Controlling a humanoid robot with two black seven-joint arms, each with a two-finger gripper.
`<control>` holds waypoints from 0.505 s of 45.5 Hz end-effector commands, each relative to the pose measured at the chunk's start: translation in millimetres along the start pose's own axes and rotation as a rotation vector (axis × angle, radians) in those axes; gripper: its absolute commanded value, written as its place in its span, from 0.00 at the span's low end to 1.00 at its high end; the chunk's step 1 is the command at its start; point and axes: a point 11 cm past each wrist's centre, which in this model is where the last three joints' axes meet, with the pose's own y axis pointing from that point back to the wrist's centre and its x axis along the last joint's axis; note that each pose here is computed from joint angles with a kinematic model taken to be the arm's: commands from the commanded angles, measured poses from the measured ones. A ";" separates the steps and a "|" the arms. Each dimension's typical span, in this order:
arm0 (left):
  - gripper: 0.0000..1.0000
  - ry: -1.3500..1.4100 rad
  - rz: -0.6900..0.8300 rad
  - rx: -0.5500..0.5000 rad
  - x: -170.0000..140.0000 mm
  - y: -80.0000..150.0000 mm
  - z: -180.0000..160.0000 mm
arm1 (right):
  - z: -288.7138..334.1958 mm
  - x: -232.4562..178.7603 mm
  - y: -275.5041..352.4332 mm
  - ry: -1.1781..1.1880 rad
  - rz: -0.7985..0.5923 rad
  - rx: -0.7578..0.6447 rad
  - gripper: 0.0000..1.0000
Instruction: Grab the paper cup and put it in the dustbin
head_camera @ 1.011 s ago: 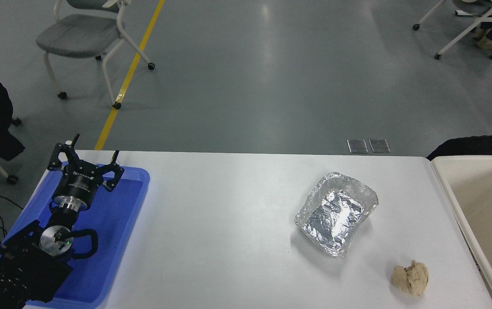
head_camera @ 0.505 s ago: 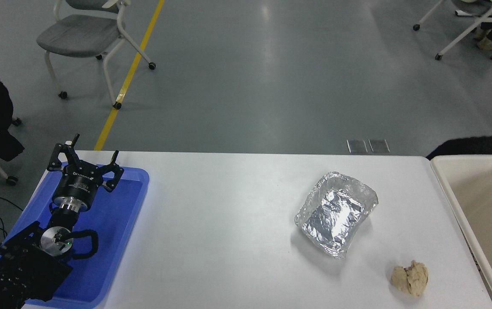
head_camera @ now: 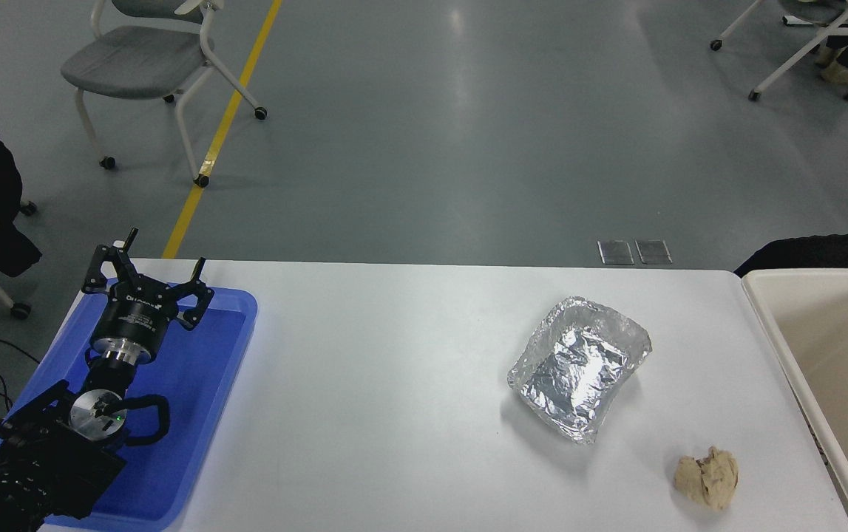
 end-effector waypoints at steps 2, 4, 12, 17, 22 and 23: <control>1.00 0.000 0.000 0.000 -0.1 -0.1 0.1 | -10.3 -25.0 -8.9 -0.036 -0.001 0.019 0.66; 1.00 0.000 0.000 0.000 -0.1 -0.1 0.1 | -11.2 -24.1 -8.9 -0.049 0.002 0.022 0.80; 1.00 0.000 0.000 0.000 -0.1 -0.1 0.1 | -13.5 -22.8 -8.9 -0.063 0.005 0.028 1.00; 1.00 0.000 0.000 0.000 -0.1 -0.1 0.1 | -19.4 -21.2 -9.1 -0.066 0.002 0.038 1.00; 1.00 0.001 -0.003 0.000 -0.9 -0.6 -0.2 | -32.0 -4.3 -5.5 -0.072 0.018 0.059 1.00; 1.00 0.000 0.000 0.000 -0.1 -0.1 0.1 | -35.8 2.1 -4.0 -0.074 0.026 0.067 1.00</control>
